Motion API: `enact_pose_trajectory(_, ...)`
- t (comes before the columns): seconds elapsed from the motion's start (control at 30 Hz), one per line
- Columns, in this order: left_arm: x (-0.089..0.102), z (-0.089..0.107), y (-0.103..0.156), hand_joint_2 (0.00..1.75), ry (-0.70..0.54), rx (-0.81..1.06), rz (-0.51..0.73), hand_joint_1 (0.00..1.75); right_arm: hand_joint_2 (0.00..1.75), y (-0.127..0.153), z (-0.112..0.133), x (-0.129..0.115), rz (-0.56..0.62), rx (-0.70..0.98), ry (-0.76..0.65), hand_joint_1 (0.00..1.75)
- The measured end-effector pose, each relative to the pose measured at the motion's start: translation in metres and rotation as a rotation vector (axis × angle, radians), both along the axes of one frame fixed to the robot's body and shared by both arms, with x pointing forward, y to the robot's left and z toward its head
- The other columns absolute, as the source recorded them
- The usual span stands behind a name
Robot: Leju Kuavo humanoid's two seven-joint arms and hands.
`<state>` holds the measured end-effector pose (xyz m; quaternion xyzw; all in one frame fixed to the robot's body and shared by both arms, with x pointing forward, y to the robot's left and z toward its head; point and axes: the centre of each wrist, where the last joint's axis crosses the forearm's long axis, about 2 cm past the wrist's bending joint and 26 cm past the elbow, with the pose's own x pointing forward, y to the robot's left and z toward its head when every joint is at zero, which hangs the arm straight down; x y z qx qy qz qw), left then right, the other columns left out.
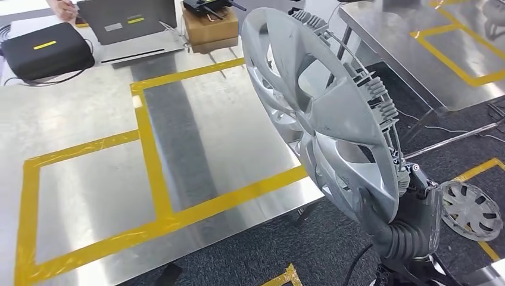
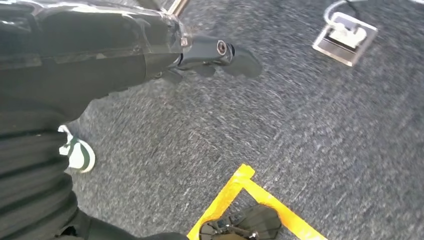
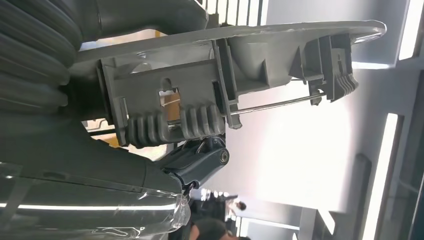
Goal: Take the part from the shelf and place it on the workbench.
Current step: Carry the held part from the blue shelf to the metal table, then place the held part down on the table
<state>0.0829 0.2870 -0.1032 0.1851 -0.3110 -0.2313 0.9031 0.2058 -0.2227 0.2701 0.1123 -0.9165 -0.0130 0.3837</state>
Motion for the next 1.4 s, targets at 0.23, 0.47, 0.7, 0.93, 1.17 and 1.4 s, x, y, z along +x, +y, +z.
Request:
enact_pose_trajectory(0.23, -0.001, 0.000, -0.002, 1.75, 0.006, -0.002, -0.008, 0.00, 1.75, 0.000, -0.002, 0.002, 0.009, 0.006, 0.017, 1.75)
enact_pose_trajectory(0.47, -0.005, -0.001, -0.003, 1.75, 0.014, -0.002, -0.011, 0.00, 1.75, 0.000, -0.004, 0.003, 0.010, 0.005, 0.019, 1.75)
enact_pose_trajectory(0.7, -0.004, -0.001, -0.002, 1.75, 0.011, -0.003, -0.009, 0.00, 1.75, 0.001, -0.008, 0.006, 0.021, -0.009, 0.037, 1.75)
enact_pose_trajectory(0.93, -0.002, 0.000, -0.004, 1.75, 0.008, -0.009, -0.001, 0.00, 1.75, 0.000, -0.011, 0.007, 0.022, -0.006, 0.049, 1.75)
enact_pose_trajectory(1.17, -0.001, 0.000, -0.008, 1.75, 0.007, -0.024, 0.017, 0.00, 1.75, 0.003, -0.015, 0.010, -0.045, -0.092, 0.060, 1.75)
enact_pose_trajectory(1.4, 0.002, 0.001, -0.020, 1.75, 0.017, -0.055, -0.003, 0.00, 1.75, 0.058, -0.016, 0.030, 0.046, -0.356, 0.033, 1.75)
